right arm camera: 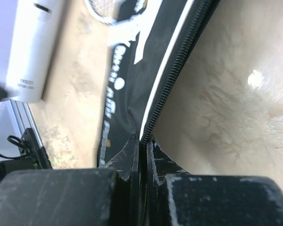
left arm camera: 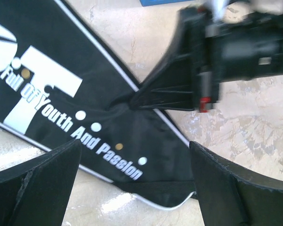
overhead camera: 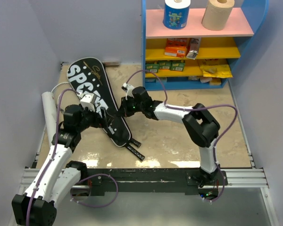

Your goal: Pack up the badminton gear

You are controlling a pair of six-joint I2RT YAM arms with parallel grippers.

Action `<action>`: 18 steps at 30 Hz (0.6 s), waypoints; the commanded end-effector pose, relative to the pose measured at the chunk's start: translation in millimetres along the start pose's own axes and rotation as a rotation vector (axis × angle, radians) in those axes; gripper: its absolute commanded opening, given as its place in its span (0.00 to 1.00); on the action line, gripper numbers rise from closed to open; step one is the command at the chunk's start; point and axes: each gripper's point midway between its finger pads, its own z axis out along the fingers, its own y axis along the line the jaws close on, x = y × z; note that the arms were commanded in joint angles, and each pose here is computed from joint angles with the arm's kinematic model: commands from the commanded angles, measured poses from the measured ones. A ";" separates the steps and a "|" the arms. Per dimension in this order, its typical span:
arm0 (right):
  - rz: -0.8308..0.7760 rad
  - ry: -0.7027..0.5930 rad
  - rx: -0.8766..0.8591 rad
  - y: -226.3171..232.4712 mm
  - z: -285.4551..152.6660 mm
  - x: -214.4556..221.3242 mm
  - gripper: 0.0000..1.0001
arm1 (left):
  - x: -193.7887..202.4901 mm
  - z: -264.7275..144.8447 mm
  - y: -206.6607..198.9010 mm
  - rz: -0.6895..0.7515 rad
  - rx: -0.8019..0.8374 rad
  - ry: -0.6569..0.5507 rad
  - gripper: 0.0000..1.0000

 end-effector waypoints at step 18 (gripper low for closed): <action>-0.107 -0.148 0.308 130.7 -60.1 53.8 0.00 | -71.9 -29.7 17.9 -0.087 -0.243 -0.117 1.00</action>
